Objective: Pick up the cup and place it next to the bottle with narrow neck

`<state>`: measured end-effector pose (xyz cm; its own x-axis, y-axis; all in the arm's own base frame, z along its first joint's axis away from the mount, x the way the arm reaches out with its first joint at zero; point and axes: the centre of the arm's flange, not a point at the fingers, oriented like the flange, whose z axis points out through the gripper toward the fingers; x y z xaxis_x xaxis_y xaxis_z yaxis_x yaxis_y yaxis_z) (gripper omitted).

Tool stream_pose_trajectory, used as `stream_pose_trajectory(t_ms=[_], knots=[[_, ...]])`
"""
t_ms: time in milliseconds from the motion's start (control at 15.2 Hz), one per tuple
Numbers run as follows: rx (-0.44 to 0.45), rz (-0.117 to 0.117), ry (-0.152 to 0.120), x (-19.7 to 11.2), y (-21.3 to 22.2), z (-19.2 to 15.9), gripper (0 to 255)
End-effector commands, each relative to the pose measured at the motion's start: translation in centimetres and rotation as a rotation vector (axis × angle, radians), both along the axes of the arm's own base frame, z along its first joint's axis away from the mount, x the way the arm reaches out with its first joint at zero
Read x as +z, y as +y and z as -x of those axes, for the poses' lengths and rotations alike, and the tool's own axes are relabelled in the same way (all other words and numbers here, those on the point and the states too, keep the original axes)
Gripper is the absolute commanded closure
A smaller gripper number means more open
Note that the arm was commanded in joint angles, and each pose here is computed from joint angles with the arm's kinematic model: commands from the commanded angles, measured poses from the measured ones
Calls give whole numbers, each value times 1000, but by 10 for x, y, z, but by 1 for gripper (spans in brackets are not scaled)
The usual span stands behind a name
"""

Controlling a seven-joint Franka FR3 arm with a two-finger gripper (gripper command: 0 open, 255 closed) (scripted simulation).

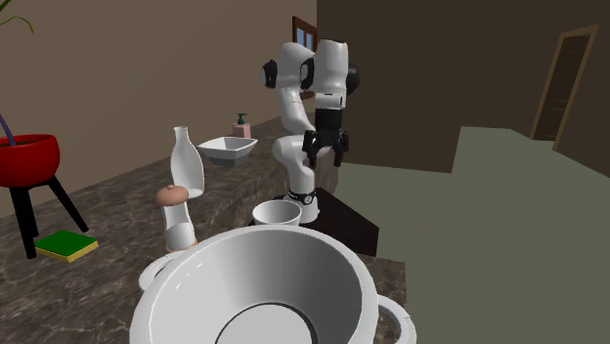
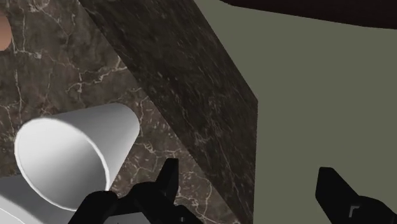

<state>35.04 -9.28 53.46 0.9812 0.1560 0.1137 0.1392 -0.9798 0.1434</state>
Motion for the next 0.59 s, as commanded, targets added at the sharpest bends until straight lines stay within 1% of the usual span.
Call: stream_pose_trajectory(t_ms=[0, 528], knots=[[0, 13, -16, -9, -19, -11, 0], [-3, 60, -73, -43, -100, -50, 0]])
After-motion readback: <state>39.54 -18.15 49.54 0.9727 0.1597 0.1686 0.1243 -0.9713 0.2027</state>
